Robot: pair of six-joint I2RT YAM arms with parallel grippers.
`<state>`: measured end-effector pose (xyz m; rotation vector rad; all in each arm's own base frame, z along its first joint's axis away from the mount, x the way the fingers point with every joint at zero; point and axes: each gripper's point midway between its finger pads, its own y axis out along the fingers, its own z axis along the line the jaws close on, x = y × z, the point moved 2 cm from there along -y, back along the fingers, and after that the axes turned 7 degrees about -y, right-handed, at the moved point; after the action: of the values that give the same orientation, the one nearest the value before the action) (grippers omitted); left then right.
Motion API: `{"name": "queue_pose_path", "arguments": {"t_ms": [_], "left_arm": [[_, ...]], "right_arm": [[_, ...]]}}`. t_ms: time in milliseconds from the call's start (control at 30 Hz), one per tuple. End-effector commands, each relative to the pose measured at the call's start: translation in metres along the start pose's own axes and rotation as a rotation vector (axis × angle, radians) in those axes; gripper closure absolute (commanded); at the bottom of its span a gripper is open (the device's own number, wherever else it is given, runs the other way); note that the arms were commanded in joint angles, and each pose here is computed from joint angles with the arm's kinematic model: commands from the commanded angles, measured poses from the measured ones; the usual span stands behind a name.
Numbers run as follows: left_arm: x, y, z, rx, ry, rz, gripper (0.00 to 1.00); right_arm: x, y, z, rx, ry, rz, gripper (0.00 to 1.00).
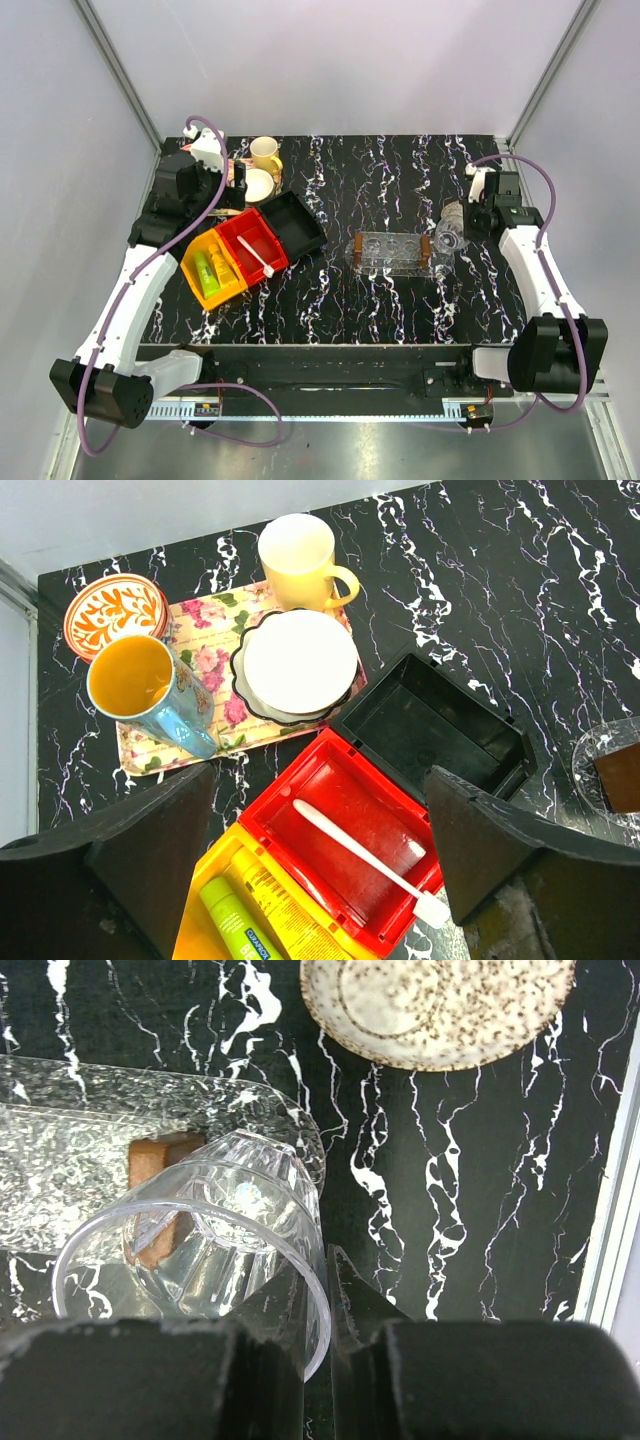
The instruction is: Prepare toiletry sets of a toothbrush and toothpaste on the tray
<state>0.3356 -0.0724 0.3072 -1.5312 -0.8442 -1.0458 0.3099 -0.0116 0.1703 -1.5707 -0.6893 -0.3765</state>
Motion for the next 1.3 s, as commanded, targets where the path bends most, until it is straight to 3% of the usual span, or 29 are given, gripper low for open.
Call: {"name": "queue_pose_path", "arguments": {"t_ms": [0,733,1267], "left_arm": [[0.014,0.0,0.0,-0.014,0.013,-0.062,0.09],[0.01,0.001,0.002,-0.011,0.017,-0.058,0.09],[0.009,0.001,0.003,-0.008,0.019,-0.058,0.09]], "right_arm": [[0.011,0.006,-0.005,0.012,-0.005,-0.068,1.0],[-0.025,0.06,-0.006,0.103,0.042,0.091,1.0],[-0.03,0.069,-0.004,0.122,0.049,0.118,1.0]]}}
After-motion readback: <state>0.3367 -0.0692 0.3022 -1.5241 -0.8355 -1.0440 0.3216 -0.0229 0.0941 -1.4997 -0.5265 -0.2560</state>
